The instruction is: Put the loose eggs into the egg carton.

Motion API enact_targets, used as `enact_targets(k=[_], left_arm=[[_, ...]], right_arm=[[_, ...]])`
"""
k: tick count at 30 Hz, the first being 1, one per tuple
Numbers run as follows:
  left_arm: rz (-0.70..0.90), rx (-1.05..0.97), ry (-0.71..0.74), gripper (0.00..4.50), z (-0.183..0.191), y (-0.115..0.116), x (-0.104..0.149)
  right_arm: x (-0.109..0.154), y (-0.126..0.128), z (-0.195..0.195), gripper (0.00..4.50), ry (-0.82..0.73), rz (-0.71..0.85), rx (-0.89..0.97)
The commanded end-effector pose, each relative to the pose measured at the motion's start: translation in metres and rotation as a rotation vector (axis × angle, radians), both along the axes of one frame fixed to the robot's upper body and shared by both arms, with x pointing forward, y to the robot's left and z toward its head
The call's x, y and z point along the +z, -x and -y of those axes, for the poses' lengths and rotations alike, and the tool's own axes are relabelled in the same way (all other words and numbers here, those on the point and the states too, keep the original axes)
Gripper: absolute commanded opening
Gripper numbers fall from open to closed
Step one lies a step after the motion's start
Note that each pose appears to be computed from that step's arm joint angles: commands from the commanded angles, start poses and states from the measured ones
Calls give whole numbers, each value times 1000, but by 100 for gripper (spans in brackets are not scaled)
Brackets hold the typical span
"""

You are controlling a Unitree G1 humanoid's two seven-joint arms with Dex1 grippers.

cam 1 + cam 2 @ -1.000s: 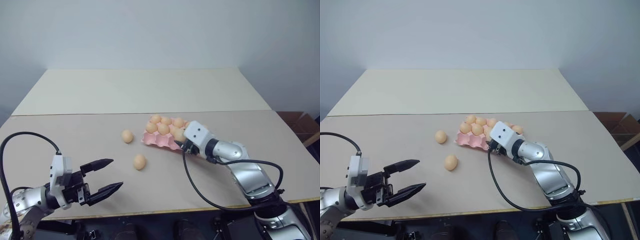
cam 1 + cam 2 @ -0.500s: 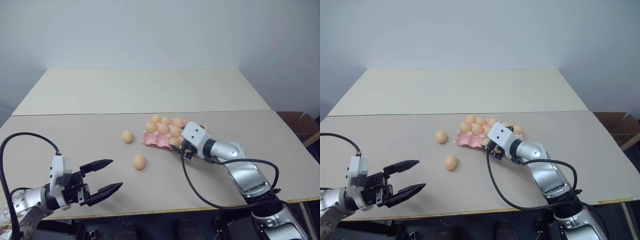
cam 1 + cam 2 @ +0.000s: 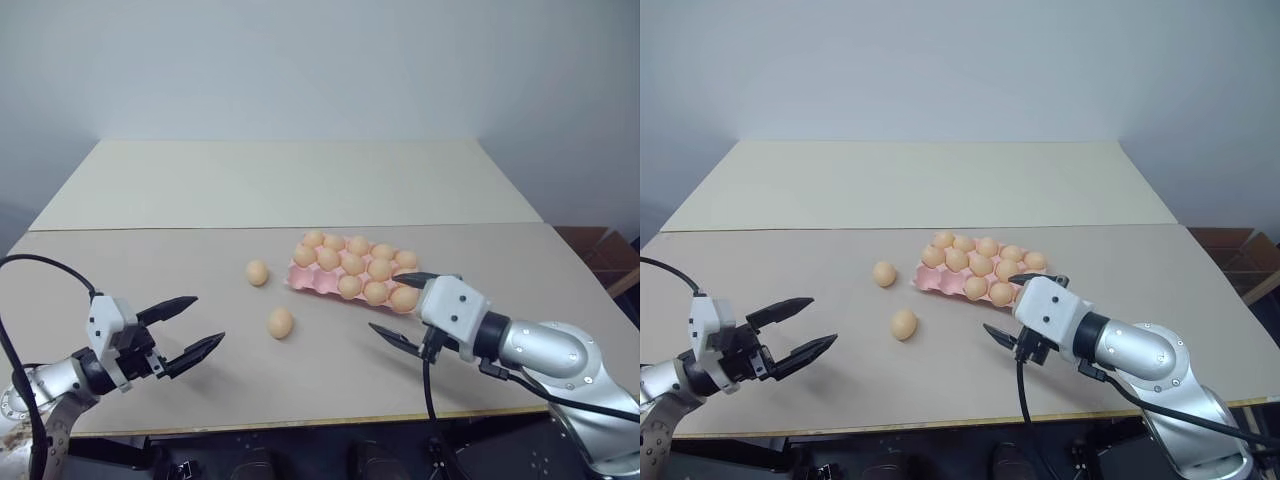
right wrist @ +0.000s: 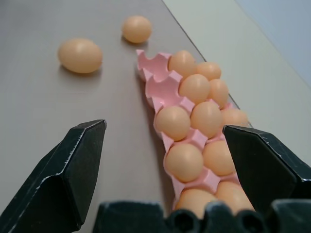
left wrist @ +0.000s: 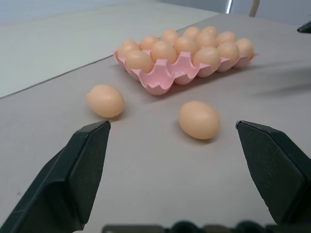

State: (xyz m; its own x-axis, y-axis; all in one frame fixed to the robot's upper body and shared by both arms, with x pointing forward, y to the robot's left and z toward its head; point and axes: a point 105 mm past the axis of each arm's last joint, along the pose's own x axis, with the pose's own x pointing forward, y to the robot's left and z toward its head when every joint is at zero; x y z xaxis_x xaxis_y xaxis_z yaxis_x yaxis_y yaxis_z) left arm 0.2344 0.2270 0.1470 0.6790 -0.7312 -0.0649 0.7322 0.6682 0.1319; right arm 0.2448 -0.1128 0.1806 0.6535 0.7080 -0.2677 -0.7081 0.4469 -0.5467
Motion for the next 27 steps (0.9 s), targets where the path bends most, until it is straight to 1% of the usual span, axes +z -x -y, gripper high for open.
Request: enact_targets(k=[1, 6, 9, 14, 19, 22, 27], left_arm=[[0, -43, -1, 450, 4, -2, 4], [-9, -78, -4, 450, 19, -17, -3], [-4, -105, -40, 450, 33, -27, -12], [-5, -127, -39, 450, 50, -40, -20], [7, -154, -55, 450, 62, -49, -23], [-3, -198, -89, 450, 69, -49, -29], [-6, -194, -141, 450, 76, -57, -39]], right_arm=[[7, 7, 1, 447, 7, 24, -5], [-4, 18, 2, 447, 44, -18, 2], [-10, 21, 5, 447, 63, -33, -13], [-17, 25, 10, 447, 86, -46, -48], [-20, 26, 12, 447, 80, -47, -84], [-21, 26, 13, 447, 73, -44, -103], [-21, 23, 13, 447, 61, -35, -128]])
